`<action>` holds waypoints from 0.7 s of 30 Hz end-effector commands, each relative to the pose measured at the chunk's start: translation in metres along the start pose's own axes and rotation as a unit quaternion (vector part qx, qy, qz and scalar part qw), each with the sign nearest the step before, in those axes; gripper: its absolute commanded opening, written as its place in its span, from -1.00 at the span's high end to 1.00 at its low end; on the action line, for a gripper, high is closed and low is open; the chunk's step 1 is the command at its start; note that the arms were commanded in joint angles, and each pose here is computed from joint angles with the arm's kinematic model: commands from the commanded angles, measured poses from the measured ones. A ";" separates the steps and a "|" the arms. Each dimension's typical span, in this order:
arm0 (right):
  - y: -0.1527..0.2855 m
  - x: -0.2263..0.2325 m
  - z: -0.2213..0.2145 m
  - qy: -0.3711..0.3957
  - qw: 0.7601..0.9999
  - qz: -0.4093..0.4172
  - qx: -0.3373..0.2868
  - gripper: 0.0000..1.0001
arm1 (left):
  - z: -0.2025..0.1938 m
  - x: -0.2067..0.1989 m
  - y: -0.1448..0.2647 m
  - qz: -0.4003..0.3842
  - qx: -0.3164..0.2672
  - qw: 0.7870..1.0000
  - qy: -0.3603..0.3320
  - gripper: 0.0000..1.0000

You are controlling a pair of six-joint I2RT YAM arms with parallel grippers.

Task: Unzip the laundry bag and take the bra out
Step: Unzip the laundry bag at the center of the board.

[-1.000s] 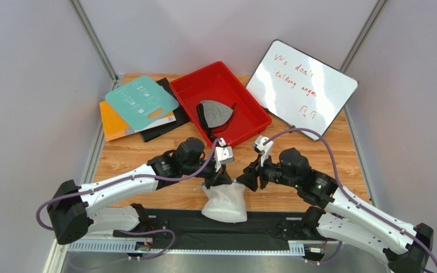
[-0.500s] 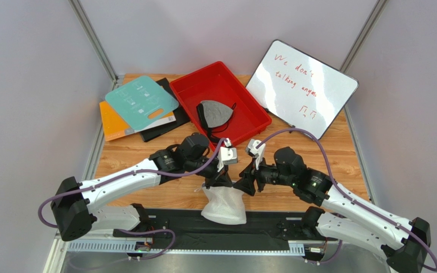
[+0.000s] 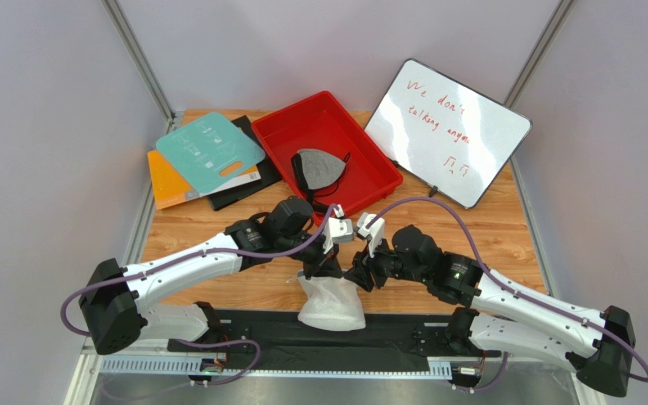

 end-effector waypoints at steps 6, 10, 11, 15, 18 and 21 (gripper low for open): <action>0.001 0.003 0.012 0.019 1.000 -0.013 -0.014 0.18 | 0.022 0.001 0.003 0.001 -0.030 0.999 -0.035 1.00; 0.001 0.003 0.012 0.019 1.000 -0.013 -0.012 0.37 | 0.022 0.001 0.004 0.004 -0.034 0.999 -0.035 1.00; 0.001 0.003 0.012 0.019 1.000 -0.013 -0.010 0.42 | 0.021 0.001 0.004 0.005 -0.032 0.999 -0.035 1.00; 0.002 0.005 0.014 0.018 1.000 -0.012 -0.011 0.70 | 0.021 0.002 0.004 0.010 -0.030 0.999 -0.035 1.00; 0.003 0.006 0.013 0.017 1.000 -0.010 -0.009 0.85 | 0.021 0.002 0.005 0.011 -0.029 0.999 -0.035 1.00; 0.002 0.005 0.014 0.016 1.000 -0.019 -0.010 0.94 | 0.019 0.003 0.006 0.018 -0.023 0.999 -0.034 1.00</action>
Point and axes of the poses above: each gripper's point midway between its finger pads, its own y axis back along the fingers, its own x axis along the line the jaws close on, z = x × y, the point moved 6 cm from there along y, back along the fingers, and after that the axes turned 13 degrees about -y, right-handed, at the moved point
